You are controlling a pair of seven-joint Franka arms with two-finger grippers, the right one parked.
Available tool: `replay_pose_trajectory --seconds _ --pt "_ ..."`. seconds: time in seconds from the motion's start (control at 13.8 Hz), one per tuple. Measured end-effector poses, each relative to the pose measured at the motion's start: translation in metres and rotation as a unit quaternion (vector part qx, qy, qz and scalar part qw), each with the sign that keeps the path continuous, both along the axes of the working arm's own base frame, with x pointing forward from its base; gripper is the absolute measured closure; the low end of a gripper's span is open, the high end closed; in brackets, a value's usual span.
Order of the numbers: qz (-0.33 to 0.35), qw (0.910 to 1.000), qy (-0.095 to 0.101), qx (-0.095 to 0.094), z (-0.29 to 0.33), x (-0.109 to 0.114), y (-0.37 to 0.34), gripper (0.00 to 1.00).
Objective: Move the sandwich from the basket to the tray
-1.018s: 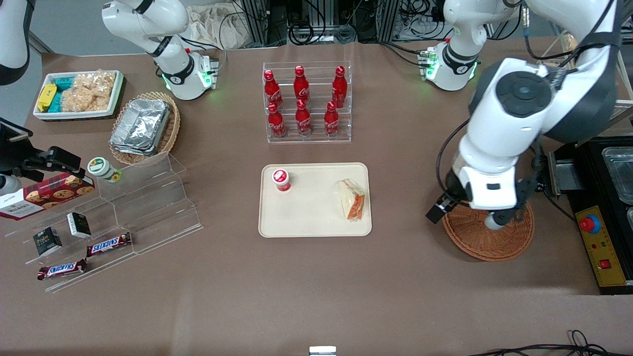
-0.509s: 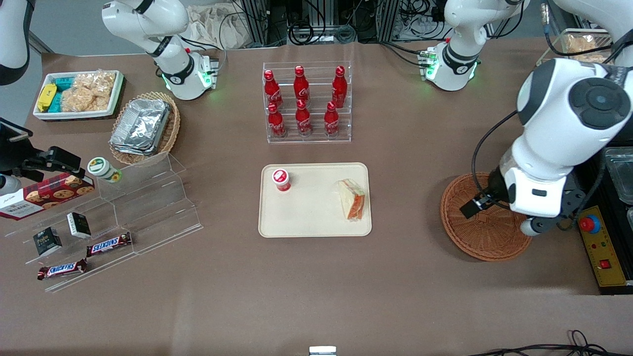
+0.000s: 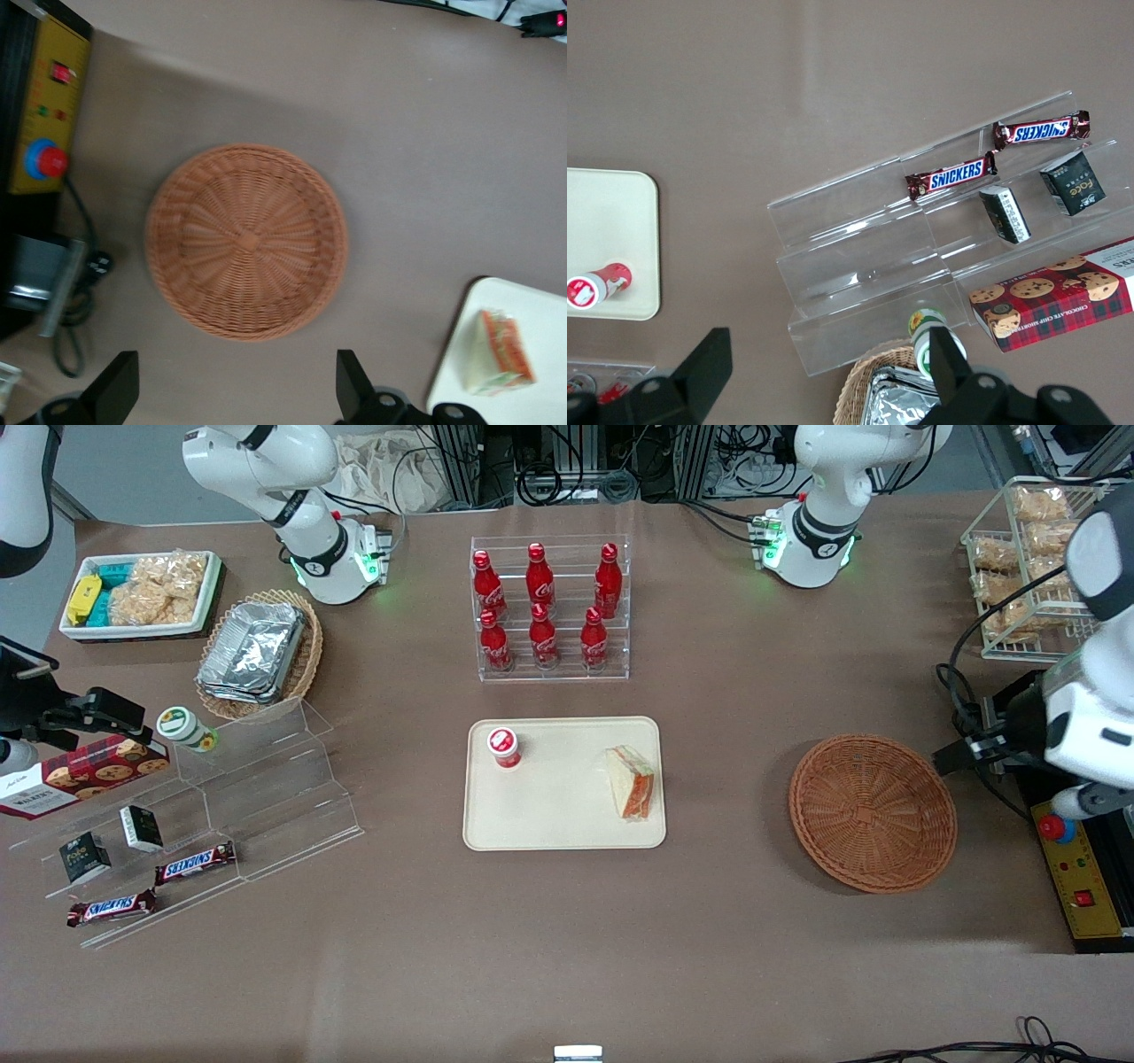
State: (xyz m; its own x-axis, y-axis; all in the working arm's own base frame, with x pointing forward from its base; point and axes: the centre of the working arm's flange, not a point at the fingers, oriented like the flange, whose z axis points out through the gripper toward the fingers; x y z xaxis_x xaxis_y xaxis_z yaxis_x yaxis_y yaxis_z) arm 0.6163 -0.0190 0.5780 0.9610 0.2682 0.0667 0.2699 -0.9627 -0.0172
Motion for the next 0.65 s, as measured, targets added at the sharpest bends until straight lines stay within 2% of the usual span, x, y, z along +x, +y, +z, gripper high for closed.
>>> replay_pose_trajectory --seconds 0.29,0.51,0.65 --pt "-0.040 0.9992 -0.003 -0.008 0.014 -0.028 0.034 0.00" --pt "-0.045 0.9984 -0.034 -0.008 0.020 -0.055 0.039 0.00" --pt "-0.047 0.9980 -0.041 -0.010 0.013 -0.076 0.038 0.00"
